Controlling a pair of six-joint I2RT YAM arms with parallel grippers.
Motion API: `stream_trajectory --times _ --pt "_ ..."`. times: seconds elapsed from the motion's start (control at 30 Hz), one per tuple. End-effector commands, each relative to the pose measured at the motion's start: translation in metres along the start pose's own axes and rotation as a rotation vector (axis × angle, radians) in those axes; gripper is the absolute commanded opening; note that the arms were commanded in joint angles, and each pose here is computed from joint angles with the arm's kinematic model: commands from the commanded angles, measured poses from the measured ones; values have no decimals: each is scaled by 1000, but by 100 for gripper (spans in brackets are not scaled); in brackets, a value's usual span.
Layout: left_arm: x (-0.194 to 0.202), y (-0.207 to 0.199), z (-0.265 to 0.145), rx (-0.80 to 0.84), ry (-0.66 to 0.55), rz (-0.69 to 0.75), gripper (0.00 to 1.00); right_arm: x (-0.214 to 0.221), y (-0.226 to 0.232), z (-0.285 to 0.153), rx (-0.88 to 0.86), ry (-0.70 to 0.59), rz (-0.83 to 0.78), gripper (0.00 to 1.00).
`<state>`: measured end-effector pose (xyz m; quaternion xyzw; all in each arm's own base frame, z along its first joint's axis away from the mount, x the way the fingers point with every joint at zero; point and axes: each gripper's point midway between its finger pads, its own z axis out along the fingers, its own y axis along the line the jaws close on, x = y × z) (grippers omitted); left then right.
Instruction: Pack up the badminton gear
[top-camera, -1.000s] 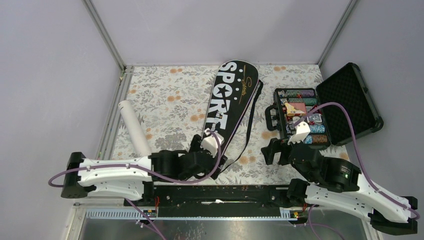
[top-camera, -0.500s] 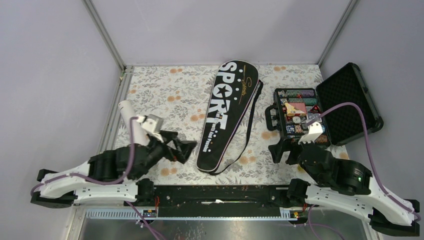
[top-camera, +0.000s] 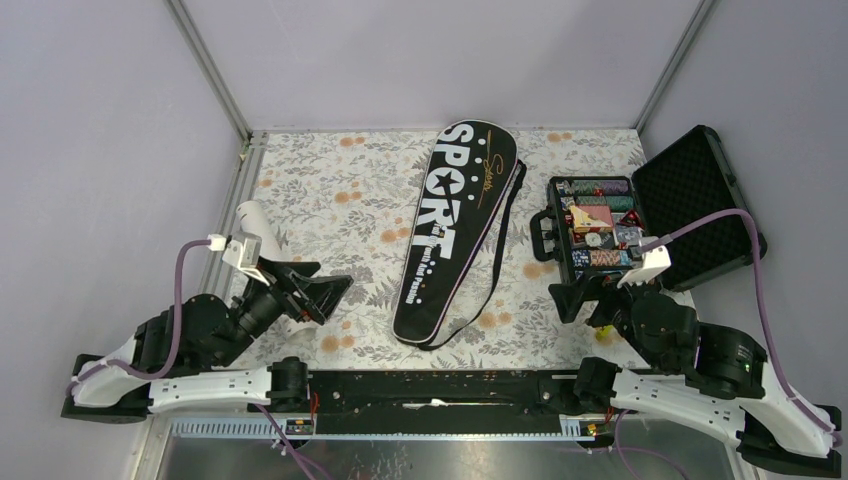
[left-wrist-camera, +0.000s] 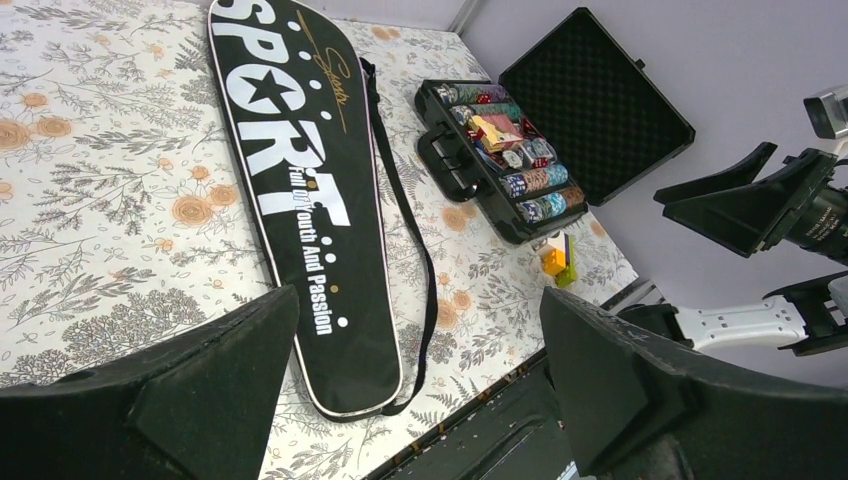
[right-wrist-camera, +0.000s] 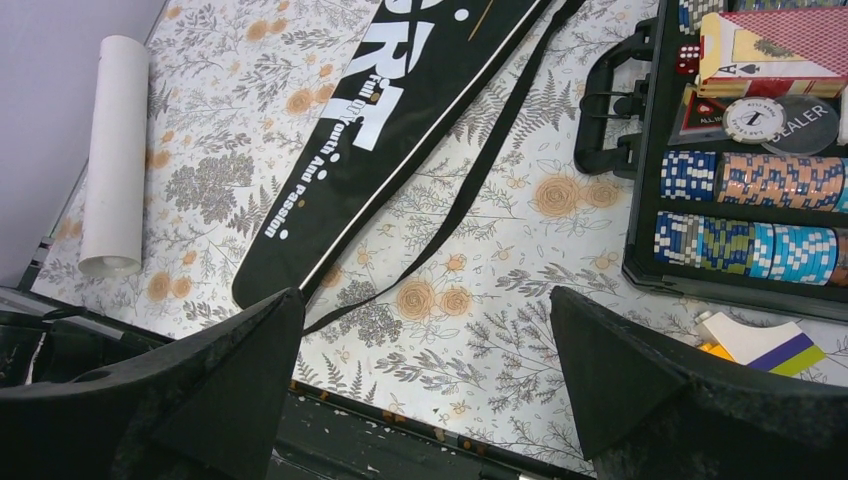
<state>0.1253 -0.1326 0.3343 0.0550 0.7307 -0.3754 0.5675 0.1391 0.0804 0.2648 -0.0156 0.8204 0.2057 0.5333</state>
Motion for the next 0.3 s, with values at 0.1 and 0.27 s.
stream_trajectory --times 0.1,0.27 --pt "-12 1 -2 -2 -35 7 99 -25 5 -6 -21 -78 32 100" --pt "-10 -2 -1 5 -24 19 99 -21 6 -3 -15 -60 31 100"
